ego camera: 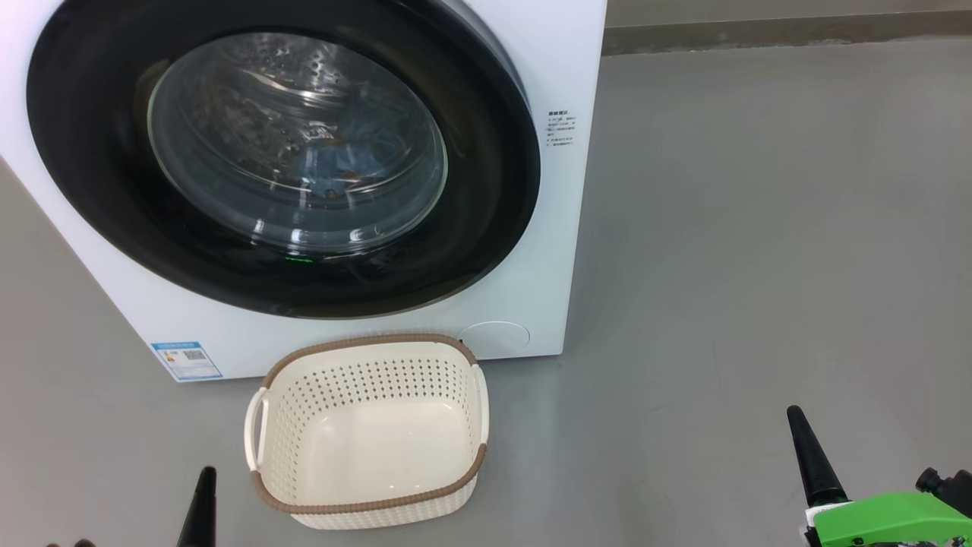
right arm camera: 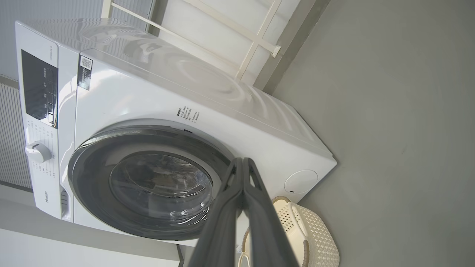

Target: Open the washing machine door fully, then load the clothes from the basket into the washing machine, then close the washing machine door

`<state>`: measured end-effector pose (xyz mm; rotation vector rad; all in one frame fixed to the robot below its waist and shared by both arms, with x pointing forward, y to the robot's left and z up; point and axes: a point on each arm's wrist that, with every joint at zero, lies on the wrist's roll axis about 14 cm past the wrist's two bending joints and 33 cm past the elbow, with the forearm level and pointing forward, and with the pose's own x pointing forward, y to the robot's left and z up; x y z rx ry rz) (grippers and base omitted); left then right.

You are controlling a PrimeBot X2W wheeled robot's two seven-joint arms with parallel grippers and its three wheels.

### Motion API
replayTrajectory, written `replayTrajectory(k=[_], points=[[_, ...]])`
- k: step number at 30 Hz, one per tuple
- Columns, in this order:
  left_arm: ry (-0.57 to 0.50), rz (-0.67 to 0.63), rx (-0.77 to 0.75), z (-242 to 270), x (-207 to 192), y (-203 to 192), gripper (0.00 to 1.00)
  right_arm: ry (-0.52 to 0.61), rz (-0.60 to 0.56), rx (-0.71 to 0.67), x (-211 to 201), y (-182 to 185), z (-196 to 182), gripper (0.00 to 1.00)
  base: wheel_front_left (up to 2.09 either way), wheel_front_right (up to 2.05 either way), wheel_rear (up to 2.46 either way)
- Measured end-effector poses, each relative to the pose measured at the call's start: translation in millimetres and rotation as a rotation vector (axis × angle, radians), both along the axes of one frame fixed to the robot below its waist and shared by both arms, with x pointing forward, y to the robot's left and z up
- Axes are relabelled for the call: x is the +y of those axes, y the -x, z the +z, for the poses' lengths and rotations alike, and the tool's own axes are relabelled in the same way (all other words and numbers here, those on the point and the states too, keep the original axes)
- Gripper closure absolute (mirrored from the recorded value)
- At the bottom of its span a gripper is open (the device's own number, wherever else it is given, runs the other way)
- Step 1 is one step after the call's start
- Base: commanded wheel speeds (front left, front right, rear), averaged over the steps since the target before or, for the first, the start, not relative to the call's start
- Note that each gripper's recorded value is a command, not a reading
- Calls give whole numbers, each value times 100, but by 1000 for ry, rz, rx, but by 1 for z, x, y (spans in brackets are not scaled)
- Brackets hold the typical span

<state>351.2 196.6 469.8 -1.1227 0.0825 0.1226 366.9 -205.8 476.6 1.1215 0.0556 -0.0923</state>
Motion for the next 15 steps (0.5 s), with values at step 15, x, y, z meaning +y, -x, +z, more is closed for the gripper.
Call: replayTrajectory(k=[15], points=[[161,-12,-9,1,-4,-8,100,-162,-12,-1,-2,-2,-1,100,0,0,0]])
